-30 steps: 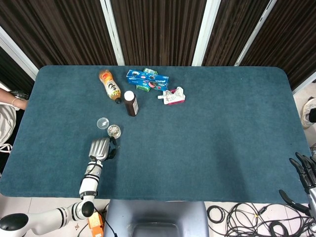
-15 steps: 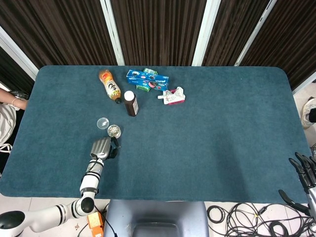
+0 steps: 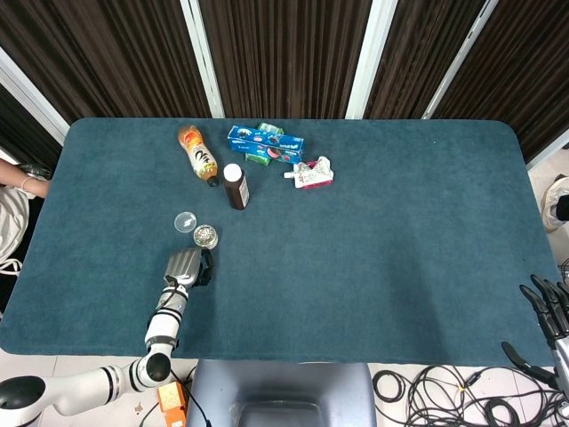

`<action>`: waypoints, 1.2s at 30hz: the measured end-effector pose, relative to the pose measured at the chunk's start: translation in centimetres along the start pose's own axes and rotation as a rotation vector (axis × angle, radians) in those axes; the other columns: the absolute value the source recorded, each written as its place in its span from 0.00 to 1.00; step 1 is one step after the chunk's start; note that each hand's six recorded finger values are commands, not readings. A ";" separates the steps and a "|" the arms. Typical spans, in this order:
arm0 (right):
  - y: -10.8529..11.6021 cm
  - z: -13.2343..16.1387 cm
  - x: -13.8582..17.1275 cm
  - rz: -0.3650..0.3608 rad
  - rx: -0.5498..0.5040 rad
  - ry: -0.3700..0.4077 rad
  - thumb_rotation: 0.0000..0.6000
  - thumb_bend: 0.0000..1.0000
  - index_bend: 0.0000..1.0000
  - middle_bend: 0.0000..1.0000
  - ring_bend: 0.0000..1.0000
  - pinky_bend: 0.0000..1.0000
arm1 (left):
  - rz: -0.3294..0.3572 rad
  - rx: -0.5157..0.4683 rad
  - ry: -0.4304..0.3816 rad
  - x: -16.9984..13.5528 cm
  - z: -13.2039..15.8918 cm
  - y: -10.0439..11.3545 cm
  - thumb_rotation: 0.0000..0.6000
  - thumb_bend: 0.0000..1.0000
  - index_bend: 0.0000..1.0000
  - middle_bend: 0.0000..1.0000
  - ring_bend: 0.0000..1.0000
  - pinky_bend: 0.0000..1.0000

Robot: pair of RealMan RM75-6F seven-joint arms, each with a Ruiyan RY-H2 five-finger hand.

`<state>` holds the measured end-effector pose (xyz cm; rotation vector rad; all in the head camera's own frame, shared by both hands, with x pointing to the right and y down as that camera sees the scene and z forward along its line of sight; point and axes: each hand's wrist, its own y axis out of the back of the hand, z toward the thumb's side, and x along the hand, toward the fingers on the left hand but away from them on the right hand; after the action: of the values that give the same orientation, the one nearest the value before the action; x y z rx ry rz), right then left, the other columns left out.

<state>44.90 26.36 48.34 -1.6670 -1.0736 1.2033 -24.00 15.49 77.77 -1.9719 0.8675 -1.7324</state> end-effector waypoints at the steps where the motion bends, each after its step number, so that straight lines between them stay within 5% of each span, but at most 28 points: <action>1: 0.0 0.0 0.0 0.000 0.000 0.000 1.00 0.18 0.00 0.00 0.00 0.02 | 0.000 0.001 0.000 0.0 0.0 0.0 1.00 0.34 0.62 1.00 1.00 1.00; 18: 0.0 0.0 0.0 -0.001 -0.001 -0.001 1.00 0.18 0.00 0.00 0.00 0.02 | 0.028 -0.015 -0.018 -0.7 0.0 1.1 1.00 0.34 0.64 1.00 1.00 1.00; 28: 0.2 -0.1 0.1 -0.006 -0.004 -0.004 1.00 0.18 0.00 0.00 0.00 0.02 | 0.115 -0.058 -0.043 -1.3 0.4 4.5 1.00 0.35 0.64 1.00 1.00 1.00; 36: 0.1 -0.2 -0.1 -0.004 -0.004 -0.007 1.00 0.18 0.00 0.00 0.00 0.02 | 0.195 -0.065 -0.011 1.4 0.7 7.3 1.00 0.35 0.64 1.00 1.00 1.00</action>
<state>45.09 26.23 48.26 -1.6635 -1.0837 1.2061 -24.75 9.08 74.02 -1.8659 1.0860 -1.6001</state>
